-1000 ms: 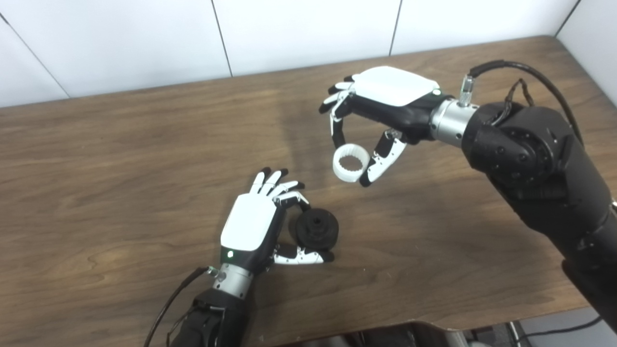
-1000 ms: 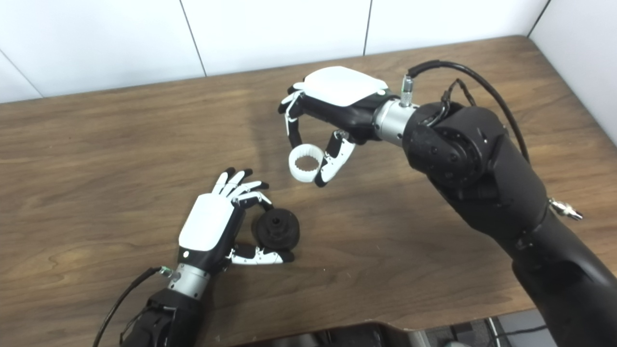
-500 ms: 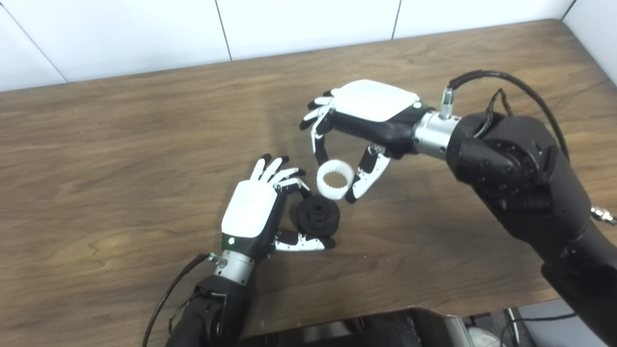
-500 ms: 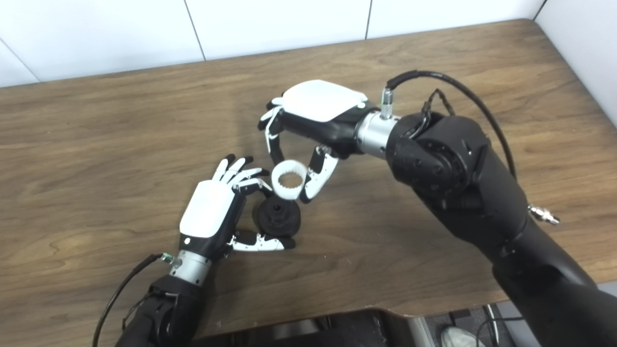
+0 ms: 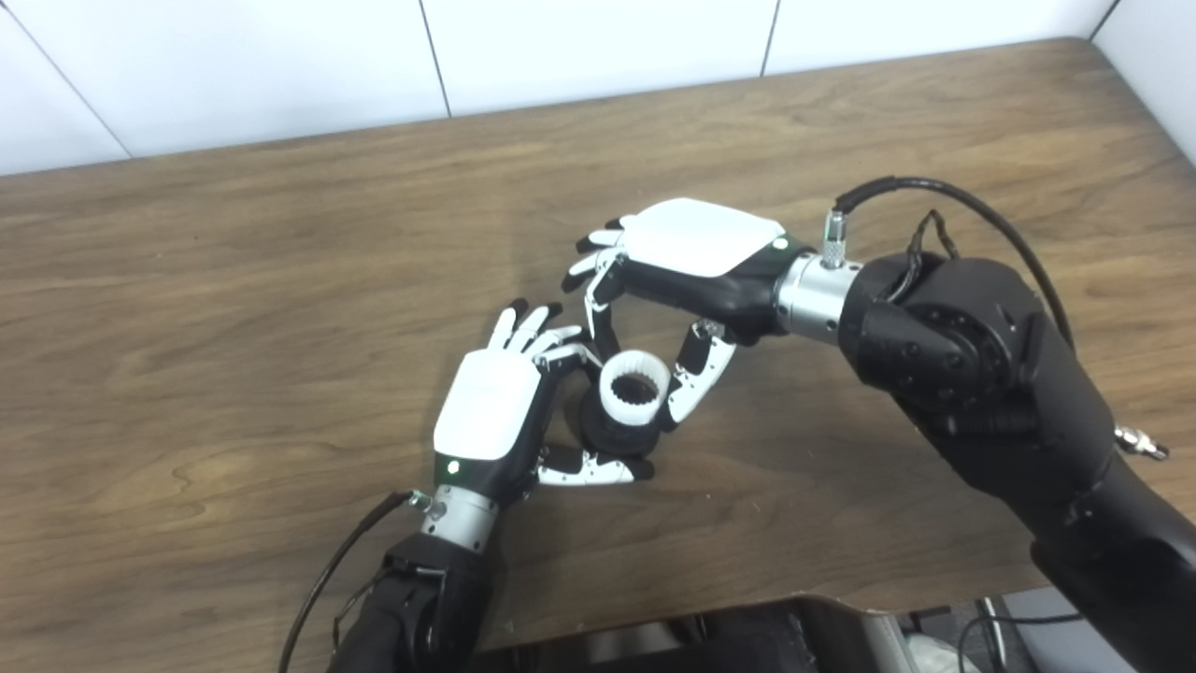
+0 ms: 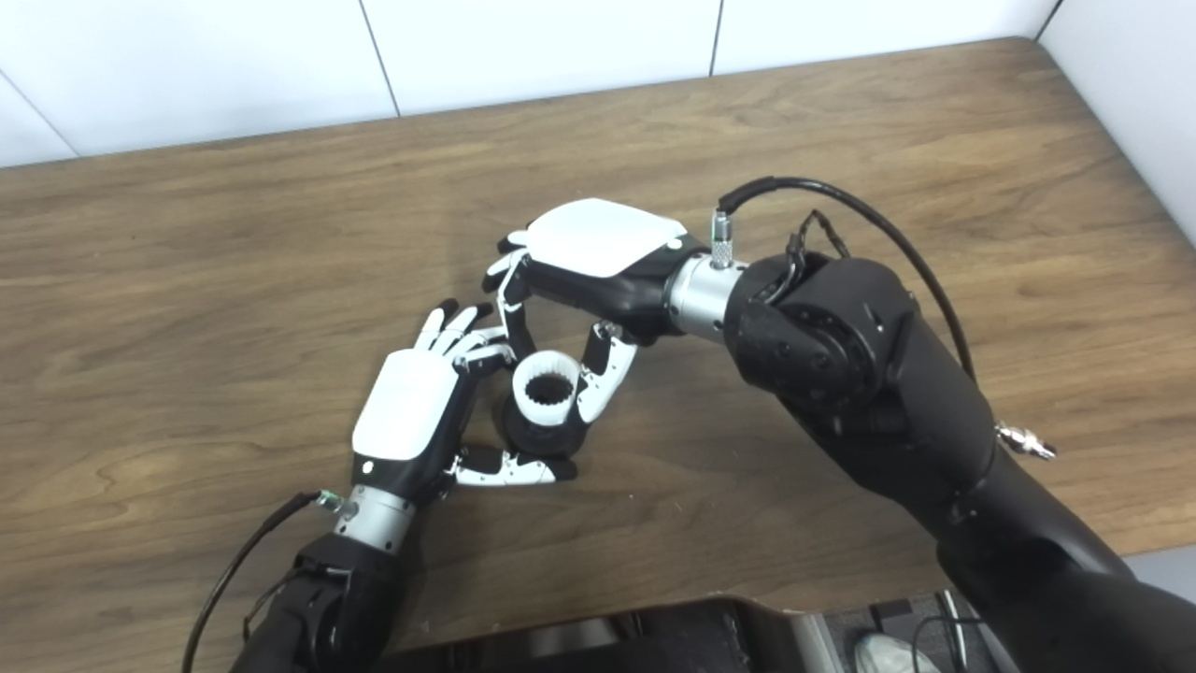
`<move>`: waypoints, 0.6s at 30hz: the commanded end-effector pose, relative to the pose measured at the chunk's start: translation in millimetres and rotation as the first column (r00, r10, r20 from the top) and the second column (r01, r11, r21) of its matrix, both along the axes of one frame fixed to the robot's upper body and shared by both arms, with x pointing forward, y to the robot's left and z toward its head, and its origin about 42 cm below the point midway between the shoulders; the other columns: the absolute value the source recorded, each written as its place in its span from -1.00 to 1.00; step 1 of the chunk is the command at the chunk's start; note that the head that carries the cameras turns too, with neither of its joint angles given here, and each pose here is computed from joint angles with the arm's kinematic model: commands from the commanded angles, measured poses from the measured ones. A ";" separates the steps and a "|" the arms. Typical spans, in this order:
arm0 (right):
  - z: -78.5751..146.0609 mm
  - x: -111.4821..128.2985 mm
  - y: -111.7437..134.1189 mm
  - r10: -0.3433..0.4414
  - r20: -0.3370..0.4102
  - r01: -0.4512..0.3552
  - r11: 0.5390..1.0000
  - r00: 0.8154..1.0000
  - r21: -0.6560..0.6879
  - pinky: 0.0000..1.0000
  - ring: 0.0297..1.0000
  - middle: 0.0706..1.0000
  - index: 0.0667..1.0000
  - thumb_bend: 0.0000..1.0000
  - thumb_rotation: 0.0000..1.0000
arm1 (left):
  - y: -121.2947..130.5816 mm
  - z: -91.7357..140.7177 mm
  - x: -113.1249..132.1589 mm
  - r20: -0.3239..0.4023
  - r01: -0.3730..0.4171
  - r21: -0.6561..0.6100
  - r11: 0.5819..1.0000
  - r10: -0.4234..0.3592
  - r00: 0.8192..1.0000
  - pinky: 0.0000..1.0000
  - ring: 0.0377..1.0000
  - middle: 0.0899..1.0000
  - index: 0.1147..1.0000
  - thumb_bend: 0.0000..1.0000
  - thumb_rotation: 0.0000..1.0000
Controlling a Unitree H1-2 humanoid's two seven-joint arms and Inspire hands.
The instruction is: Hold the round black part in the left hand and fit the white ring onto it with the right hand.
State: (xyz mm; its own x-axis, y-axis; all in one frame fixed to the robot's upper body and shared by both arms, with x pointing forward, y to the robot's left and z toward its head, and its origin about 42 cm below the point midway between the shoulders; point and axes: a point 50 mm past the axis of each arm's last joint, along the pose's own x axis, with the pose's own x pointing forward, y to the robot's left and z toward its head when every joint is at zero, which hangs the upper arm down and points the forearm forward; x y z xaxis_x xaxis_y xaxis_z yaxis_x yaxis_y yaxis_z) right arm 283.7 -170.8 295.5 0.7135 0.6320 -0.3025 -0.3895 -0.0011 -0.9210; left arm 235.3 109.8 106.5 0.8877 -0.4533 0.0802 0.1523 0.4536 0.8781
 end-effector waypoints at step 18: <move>-4.0 6.7 9.1 0.029 0.089 -0.029 1.000 0.996 0.000 1.00 0.93 0.70 -0.11 0.05 -0.72 | -3.5 -23.5 -18.1 -0.133 0.042 0.083 0.996 -0.030 0.991 1.00 0.84 0.54 -0.17 0.05 -0.88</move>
